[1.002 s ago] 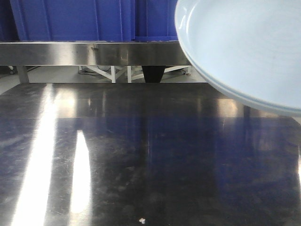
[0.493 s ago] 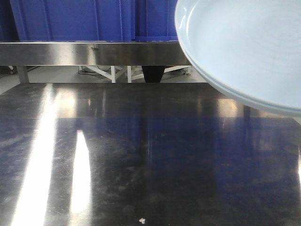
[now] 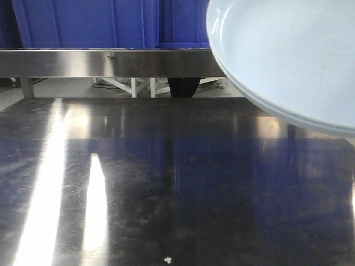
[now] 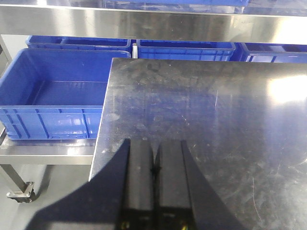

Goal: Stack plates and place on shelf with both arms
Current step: 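Hold the plate stack raised in the right gripper while the base turns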

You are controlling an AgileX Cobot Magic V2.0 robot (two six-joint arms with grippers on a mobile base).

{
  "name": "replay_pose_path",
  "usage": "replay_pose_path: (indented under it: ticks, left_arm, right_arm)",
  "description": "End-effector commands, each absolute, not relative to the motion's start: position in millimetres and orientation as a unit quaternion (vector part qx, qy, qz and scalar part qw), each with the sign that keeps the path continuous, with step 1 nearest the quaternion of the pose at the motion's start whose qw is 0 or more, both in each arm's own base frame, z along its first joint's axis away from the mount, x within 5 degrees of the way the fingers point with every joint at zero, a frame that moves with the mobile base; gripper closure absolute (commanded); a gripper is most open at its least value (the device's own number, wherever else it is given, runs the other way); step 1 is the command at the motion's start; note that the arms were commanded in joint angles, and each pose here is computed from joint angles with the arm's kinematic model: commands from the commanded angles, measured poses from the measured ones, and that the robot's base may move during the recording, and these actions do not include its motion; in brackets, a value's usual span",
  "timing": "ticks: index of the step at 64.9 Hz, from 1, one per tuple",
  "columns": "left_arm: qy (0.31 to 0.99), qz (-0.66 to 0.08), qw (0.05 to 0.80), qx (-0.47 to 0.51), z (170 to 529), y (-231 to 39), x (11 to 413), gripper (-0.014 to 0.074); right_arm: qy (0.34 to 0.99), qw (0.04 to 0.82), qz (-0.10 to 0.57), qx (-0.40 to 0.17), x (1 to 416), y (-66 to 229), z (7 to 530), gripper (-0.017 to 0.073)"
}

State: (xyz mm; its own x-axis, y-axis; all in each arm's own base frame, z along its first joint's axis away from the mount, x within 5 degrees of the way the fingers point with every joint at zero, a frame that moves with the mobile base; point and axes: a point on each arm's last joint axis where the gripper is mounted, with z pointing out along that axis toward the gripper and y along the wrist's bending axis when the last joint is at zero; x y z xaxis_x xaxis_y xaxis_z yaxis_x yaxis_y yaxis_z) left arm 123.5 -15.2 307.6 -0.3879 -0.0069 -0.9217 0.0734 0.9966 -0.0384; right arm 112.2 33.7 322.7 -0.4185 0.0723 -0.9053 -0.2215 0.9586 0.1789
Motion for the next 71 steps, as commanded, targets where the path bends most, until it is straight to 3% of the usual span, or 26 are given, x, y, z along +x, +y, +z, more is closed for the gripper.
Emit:
replay_pose_path:
  ticks: [1, 71]
  left_arm:
    - [0.800, -0.050, 0.598, 0.023, 325.0, -17.1, 125.3, 0.0510]
    - [0.800, -0.050, 0.598, 0.023, 325.0, -17.1, 125.3, 0.0510]
  right_arm:
    - [0.794, 0.589, 0.148, -0.037, 114.2, 33.2, 341.5, 0.0544]
    - [0.794, 0.589, 0.148, -0.037, 114.2, 33.2, 341.5, 0.0544]
